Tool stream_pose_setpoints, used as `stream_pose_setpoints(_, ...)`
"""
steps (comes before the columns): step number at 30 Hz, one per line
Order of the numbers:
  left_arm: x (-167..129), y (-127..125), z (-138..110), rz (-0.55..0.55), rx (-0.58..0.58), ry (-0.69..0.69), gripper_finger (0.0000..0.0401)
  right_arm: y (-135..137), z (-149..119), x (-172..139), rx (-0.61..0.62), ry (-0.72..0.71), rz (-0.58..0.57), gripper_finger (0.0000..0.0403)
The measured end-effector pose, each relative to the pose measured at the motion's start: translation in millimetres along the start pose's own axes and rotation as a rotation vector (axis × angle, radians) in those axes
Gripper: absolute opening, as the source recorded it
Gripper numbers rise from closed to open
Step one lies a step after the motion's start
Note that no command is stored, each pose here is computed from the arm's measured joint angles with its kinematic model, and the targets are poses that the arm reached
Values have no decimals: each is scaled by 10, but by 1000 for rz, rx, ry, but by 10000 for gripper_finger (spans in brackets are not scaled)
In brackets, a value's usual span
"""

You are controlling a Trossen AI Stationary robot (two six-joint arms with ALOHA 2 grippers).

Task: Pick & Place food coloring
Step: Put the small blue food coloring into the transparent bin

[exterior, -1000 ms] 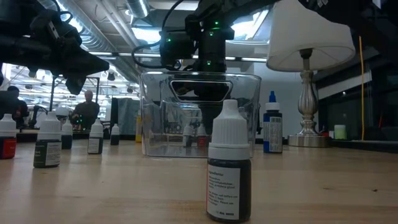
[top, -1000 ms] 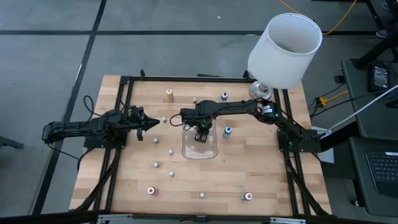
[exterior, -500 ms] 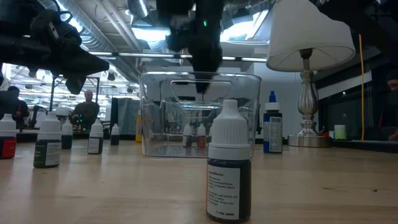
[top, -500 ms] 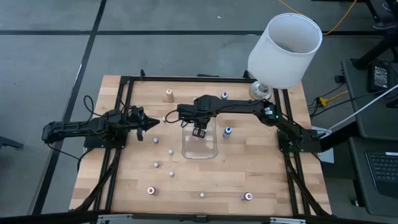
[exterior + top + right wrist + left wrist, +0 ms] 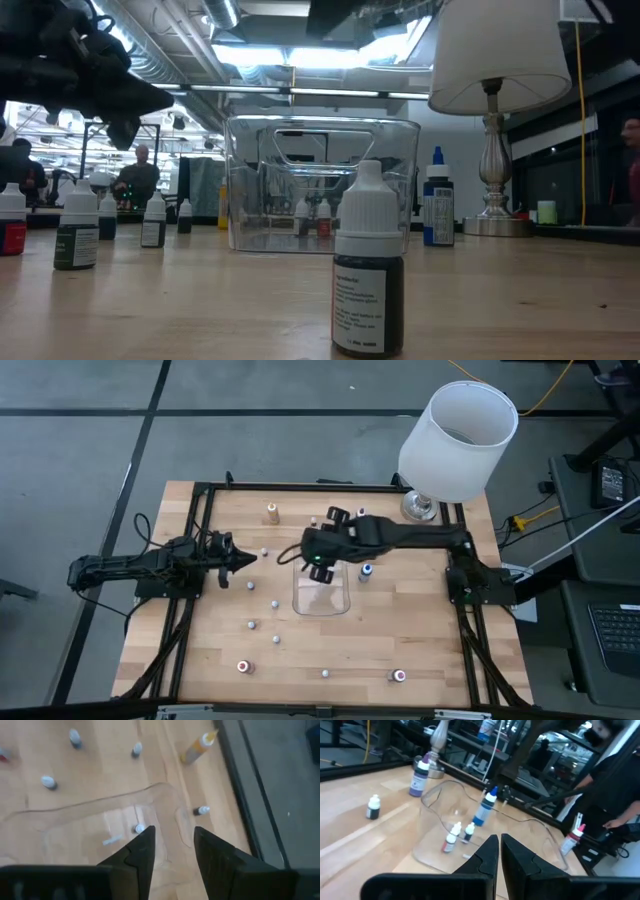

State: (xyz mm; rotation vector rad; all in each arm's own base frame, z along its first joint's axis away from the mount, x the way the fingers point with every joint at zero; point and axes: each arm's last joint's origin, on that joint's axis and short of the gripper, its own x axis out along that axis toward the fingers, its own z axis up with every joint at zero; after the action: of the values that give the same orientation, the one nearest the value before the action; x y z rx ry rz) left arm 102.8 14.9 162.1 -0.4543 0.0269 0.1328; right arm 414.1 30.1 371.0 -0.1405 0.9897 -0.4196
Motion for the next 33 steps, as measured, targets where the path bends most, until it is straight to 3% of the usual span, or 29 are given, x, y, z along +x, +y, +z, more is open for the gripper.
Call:
stream_pose_setpoints(7, -17, -43, 102, 2, 1, -40, 17, -225, -34, -309, 22, -70, 30, 138)
stream_pose_setpoints(13, -74, -157, 341, -4, 57, -87, 17, -429, -266, -307, 52, -169, 83, 138)
stream_pose_setpoints(16, -126, -220, 501, 73, 91, -39, 17, -529, -498, -311, 87, -280, 147, 138)
stream_pose_setpoints(21, -217, -329, 796, 276, 109, 154, 17, -680, -926, -406, 121, -501, 211, 138)
stream_pose_setpoints(28, -156, -548, 1305, 419, 125, 291, 17, -855, -1489, -530, 135, -544, 213, 138)
stream_pose_setpoints(33, 13, -572, 1468, 534, 120, 453, 17, -912, -1764, -575, 88, -652, 259, 138)
